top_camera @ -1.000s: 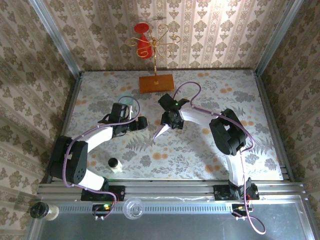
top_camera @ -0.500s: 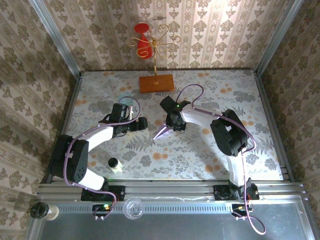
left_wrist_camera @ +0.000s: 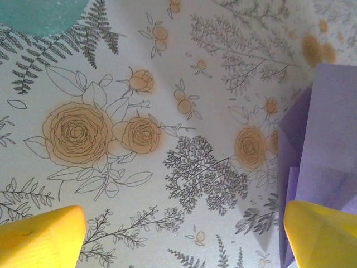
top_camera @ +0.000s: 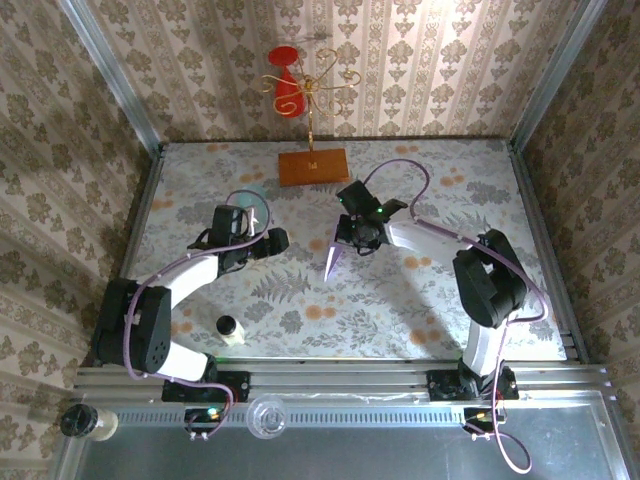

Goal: Fold a paper plane with a square sheet of paper (pick it up from the middle)

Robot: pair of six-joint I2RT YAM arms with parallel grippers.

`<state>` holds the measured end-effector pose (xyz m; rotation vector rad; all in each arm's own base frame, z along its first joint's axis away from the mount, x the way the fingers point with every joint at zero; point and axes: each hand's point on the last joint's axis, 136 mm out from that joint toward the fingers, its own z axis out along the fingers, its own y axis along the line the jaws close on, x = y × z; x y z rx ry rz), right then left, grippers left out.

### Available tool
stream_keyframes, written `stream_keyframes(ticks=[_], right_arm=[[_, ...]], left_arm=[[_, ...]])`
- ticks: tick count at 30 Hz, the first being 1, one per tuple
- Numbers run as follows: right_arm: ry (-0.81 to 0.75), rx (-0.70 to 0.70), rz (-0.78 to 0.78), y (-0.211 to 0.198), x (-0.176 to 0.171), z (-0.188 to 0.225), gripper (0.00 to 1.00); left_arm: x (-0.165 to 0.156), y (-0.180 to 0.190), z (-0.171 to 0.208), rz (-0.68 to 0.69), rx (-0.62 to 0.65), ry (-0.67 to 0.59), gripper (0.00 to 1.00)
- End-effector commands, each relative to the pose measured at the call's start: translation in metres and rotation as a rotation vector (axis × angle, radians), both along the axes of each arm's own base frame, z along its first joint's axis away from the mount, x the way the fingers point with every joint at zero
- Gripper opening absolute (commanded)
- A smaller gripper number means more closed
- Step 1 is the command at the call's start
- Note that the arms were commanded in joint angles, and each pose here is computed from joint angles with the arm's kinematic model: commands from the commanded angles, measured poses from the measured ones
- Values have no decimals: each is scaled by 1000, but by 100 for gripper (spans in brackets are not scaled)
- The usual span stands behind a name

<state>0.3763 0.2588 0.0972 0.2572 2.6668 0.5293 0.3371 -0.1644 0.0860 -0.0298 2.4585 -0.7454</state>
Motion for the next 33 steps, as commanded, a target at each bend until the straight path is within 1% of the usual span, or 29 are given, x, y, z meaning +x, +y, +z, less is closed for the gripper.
stream_keyframes(ticks=[1, 4, 9, 12, 15, 22, 28, 33], right_arm=[[-67, 203, 177, 32, -3, 25, 0], [-69, 289, 229, 41, -8, 23, 0], [-20, 389, 287, 49, -19, 11, 0], [-44, 419, 313, 48, -25, 16, 0], [-93, 459, 343, 46, -29, 31, 0], [-134, 480, 358, 36, -36, 47, 1], [-103, 489, 317, 25, -36, 32, 1], [-60, 475, 277, 14, -36, 10, 1]], left_arm=[[3, -5, 17, 6, -81, -38, 92], [5, -7, 19, 9, -101, -41, 92], [5, -14, 13, 1, -132, -12, 92], [3, -21, 10, -12, -134, 2, 91], [2, -27, 8, -18, -132, 10, 91], [7, -32, 18, 0, -135, -25, 90], [8, -30, 26, 22, -129, -54, 90], [3, -40, 18, -6, -129, -26, 90]])
